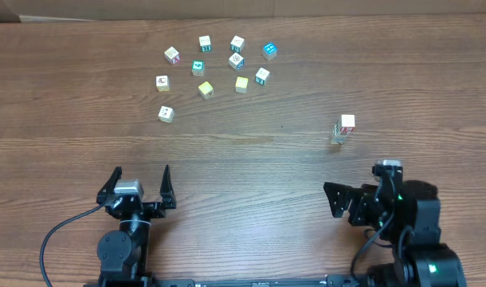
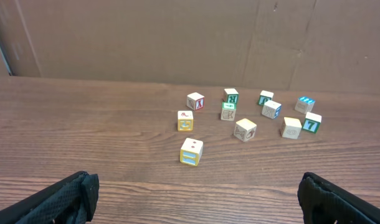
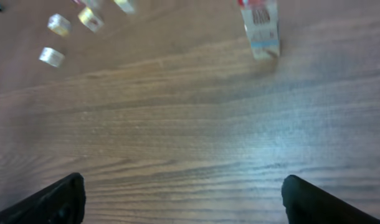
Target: Form a tower
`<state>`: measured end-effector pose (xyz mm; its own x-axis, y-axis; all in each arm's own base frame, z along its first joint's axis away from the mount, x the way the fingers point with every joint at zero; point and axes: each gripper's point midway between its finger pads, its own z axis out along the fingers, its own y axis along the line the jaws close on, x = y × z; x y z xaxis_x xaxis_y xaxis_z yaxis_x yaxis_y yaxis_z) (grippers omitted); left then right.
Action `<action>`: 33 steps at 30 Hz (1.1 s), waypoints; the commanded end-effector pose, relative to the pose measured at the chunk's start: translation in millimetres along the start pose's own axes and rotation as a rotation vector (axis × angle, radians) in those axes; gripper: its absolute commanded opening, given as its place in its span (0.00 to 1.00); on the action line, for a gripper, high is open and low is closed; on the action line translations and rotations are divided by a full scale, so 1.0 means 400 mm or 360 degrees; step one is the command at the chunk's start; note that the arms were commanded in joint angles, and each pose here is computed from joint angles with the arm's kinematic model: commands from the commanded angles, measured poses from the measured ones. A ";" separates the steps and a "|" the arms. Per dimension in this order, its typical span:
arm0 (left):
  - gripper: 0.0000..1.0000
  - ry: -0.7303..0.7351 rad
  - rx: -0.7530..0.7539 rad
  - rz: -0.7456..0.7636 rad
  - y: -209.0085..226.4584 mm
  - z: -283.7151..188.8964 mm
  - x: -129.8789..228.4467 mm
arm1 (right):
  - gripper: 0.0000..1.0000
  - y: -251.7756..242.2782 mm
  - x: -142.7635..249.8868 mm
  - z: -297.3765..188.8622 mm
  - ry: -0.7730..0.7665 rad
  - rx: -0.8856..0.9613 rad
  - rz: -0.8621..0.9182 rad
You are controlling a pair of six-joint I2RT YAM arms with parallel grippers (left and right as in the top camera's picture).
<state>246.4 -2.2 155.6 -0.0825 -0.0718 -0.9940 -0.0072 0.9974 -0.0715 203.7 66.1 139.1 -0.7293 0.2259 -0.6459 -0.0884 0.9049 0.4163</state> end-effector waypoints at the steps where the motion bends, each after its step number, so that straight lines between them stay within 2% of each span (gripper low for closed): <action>1: 1.00 -0.0011 0.0009 0.0018 -0.003 -0.001 -0.001 | 0.98 0.021 -0.030 -0.030 -0.0147 -0.0050 -0.0063; 5: 1.00 -0.0011 0.0009 0.0018 -0.003 -0.001 -0.001 | 1.00 -0.007 -0.078 -0.048 -0.0312 0.0078 -0.0078; 10: 1.00 -0.0011 0.0009 0.0018 -0.003 -0.001 -0.001 | 1.00 -0.013 -0.084 -0.049 -0.0327 0.0102 -0.0079; 15: 1.00 -0.0011 0.0009 0.0018 -0.003 -0.001 -0.001 | 1.00 -0.017 -0.071 -0.047 -0.0294 0.0109 -0.0068; 21: 1.00 -0.0010 0.0009 0.0018 -0.003 -0.001 -0.001 | 1.00 -0.022 -0.006 -0.038 -0.0121 0.0099 -0.0023; 33: 1.00 -0.0011 0.0009 0.0018 -0.003 -0.001 -0.001 | 1.00 -0.016 0.004 -0.037 -0.0093 0.0075 -0.0006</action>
<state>246.4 -2.3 155.5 -0.0829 -0.0718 -0.9940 -0.0068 0.9974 -0.0715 193.7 54.7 144.7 -0.6880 0.2344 -0.6868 -0.0595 0.9250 0.3752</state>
